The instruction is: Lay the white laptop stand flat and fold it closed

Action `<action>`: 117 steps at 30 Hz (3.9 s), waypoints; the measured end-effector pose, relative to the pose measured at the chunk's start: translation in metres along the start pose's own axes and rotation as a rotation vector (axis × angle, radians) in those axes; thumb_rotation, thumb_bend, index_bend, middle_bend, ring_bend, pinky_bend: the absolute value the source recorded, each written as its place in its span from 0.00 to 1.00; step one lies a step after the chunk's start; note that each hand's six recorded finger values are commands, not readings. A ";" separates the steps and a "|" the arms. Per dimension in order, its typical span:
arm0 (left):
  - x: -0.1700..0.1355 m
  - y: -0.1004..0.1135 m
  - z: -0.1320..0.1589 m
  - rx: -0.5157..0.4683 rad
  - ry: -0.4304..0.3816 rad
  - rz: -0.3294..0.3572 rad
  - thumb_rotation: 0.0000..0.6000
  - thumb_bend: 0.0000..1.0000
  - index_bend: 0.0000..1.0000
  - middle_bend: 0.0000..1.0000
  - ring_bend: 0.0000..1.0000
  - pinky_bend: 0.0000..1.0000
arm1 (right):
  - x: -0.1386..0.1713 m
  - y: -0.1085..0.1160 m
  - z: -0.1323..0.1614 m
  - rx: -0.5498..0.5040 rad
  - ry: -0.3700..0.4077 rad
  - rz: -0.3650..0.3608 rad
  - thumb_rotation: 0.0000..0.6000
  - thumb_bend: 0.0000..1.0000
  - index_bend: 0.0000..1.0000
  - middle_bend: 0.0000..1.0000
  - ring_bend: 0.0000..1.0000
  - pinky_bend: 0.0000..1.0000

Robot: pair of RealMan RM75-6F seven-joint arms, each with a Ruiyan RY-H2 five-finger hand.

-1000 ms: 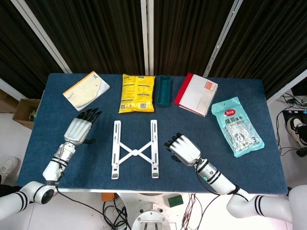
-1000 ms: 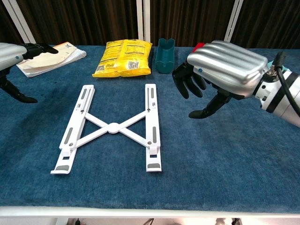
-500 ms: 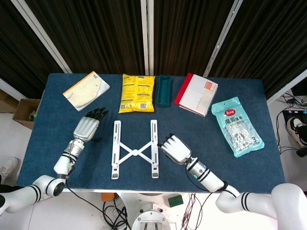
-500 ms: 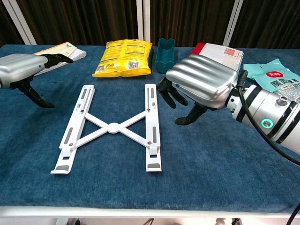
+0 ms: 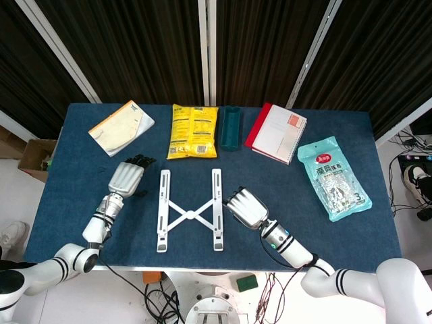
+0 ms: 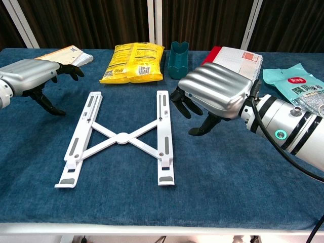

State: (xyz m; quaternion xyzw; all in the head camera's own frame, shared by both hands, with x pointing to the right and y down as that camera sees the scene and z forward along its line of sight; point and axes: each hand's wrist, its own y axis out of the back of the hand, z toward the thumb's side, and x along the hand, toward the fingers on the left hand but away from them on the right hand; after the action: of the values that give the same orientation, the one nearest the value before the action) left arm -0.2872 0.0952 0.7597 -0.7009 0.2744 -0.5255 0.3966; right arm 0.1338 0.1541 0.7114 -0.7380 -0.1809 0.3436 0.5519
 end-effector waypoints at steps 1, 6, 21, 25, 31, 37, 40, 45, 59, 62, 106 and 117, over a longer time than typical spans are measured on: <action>0.001 -0.001 0.000 -0.001 -0.001 0.002 1.00 0.00 0.20 0.24 0.17 0.32 | 0.000 -0.001 0.000 0.000 0.000 0.000 1.00 0.00 0.73 0.78 0.72 0.75; 0.003 -0.001 0.004 -0.015 -0.015 0.013 1.00 0.00 0.20 0.23 0.17 0.32 | -0.004 -0.004 0.006 -0.002 0.010 0.003 1.00 0.00 0.73 0.78 0.72 0.75; 0.005 -0.003 0.005 -0.042 -0.020 0.015 1.00 0.00 0.20 0.22 0.17 0.31 | -0.013 -0.021 0.018 0.019 0.029 -0.004 1.00 0.00 0.73 0.78 0.72 0.75; 0.004 -0.004 0.005 -0.053 -0.021 0.014 1.00 0.00 0.20 0.22 0.17 0.31 | -0.015 -0.026 0.022 0.019 0.034 -0.016 1.00 0.00 0.73 0.78 0.72 0.75; 0.006 -0.008 0.008 -0.086 -0.021 0.004 1.00 0.00 0.20 0.22 0.17 0.31 | -0.019 -0.027 0.029 0.000 0.040 -0.047 1.00 0.00 0.74 0.78 0.72 0.75; 0.007 -0.011 0.012 -0.103 -0.027 0.000 1.00 0.00 0.20 0.22 0.17 0.31 | -0.022 -0.030 0.033 -0.003 0.045 -0.061 1.00 0.00 0.74 0.78 0.72 0.75; 0.008 -0.013 0.014 -0.115 -0.030 -0.002 1.00 0.00 0.20 0.22 0.17 0.31 | -0.024 -0.030 0.035 -0.009 0.045 -0.068 1.00 0.00 0.74 0.78 0.72 0.75; 0.008 -0.016 0.019 -0.128 -0.040 -0.008 1.00 0.00 0.20 0.22 0.17 0.31 | -0.027 -0.030 0.038 -0.014 0.048 -0.077 1.00 0.00 0.74 0.78 0.72 0.75; 0.010 -0.021 0.038 -0.157 -0.079 -0.013 1.00 0.00 0.20 0.22 0.17 0.31 | -0.033 -0.027 0.044 -0.031 0.051 -0.105 1.00 0.00 0.74 0.78 0.72 0.75; 0.010 -0.023 0.042 -0.163 -0.086 -0.016 1.00 0.00 0.20 0.22 0.17 0.31 | -0.035 -0.026 0.046 -0.036 0.051 -0.111 1.00 0.00 0.74 0.78 0.72 0.75; -0.009 -0.006 0.056 -0.237 -0.113 0.053 1.00 0.00 0.10 0.10 0.09 0.24 | -0.031 -0.003 0.059 -0.115 0.172 -0.059 1.00 0.00 0.25 0.33 0.29 0.30; -0.056 0.049 -0.010 -0.285 0.015 0.216 1.00 0.00 0.10 0.09 0.08 0.22 | -0.061 0.020 0.060 0.110 0.383 0.278 1.00 0.00 0.00 0.10 0.01 0.08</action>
State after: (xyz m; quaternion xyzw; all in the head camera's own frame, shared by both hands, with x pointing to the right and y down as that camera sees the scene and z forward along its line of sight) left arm -0.3117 0.1107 0.6906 -0.7125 0.4228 -0.4409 0.3453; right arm 0.0466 0.1496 0.7023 -0.7763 0.0491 0.2794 0.5629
